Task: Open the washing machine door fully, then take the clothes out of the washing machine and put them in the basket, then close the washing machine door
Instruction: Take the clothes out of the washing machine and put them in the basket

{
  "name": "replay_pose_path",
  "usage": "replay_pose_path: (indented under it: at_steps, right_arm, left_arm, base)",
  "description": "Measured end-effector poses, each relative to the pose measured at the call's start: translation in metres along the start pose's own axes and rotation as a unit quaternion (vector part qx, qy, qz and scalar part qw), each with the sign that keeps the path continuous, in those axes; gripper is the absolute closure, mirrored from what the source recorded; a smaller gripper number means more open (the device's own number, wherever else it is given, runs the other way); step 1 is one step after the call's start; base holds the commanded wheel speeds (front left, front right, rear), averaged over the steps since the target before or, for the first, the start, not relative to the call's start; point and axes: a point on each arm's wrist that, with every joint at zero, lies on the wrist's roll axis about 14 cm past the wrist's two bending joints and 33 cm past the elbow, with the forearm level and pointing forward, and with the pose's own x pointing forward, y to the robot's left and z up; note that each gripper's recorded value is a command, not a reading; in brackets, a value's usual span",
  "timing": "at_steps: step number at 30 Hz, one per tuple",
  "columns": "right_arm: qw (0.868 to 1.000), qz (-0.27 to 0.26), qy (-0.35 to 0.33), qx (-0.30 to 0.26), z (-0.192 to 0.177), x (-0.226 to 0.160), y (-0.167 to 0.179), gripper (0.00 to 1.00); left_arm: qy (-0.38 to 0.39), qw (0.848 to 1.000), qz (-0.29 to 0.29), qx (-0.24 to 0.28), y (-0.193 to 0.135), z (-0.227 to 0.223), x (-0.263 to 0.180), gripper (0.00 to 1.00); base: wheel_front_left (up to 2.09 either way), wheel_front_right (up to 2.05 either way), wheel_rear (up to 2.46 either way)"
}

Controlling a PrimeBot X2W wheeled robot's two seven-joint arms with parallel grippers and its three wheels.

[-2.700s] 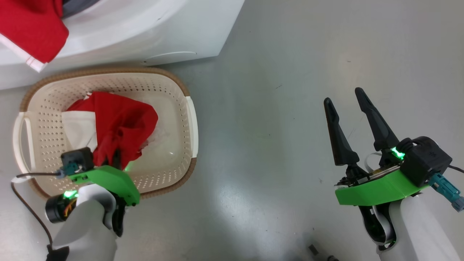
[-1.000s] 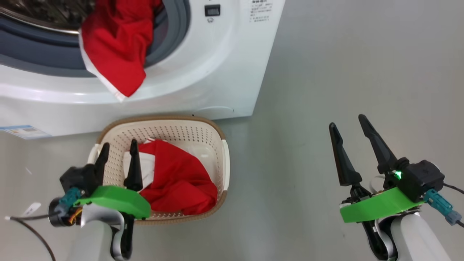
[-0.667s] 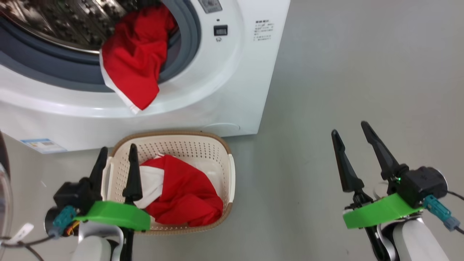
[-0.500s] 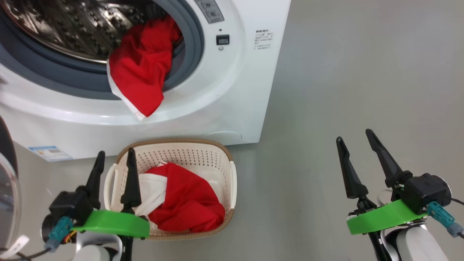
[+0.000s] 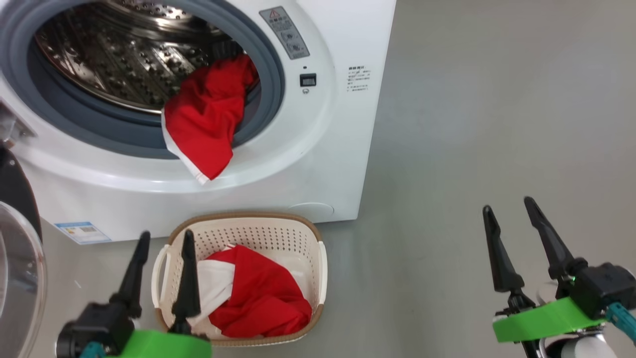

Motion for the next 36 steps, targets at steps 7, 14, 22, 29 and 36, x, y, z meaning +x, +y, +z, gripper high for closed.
replay_pose_path:
  at_steps: [7,14,22,29,36]
  right_arm:
    - [1.000,-0.001,-0.004,-0.005,0.006,-0.017,0.000,0.00]
    - [1.000,-0.002,-0.019,-0.005,0.016,-0.026,0.002,0.00]
    - [1.000,-0.008,-0.016,-0.004,0.016,-0.041,-0.001,0.00]
    - [1.000,-0.008,-0.021,-0.003,0.019,-0.043,0.000,0.00]
    - [1.000,-0.007,-0.020,-0.003,0.019,-0.041,0.000,0.00]
  left_arm:
    - [0.008,1.000,0.000,0.000,-0.001,-0.002,-0.024,0.00]
    - [0.003,1.000,0.007,-0.007,-0.001,0.004,-0.035,0.00]
    - [0.006,1.000,0.011,-0.009,0.000,0.004,-0.045,0.00]
    - [0.007,1.000,0.015,-0.011,0.002,0.003,-0.050,0.00]
    - [0.011,1.000,0.019,-0.011,0.004,0.001,-0.051,0.00]
  base:
    - [0.00,0.00,0.00]
    - [0.00,0.00,0.00]
    - [0.00,0.00,0.00]
    - [0.00,0.00,0.00]
    - [0.00,0.00,0.00]
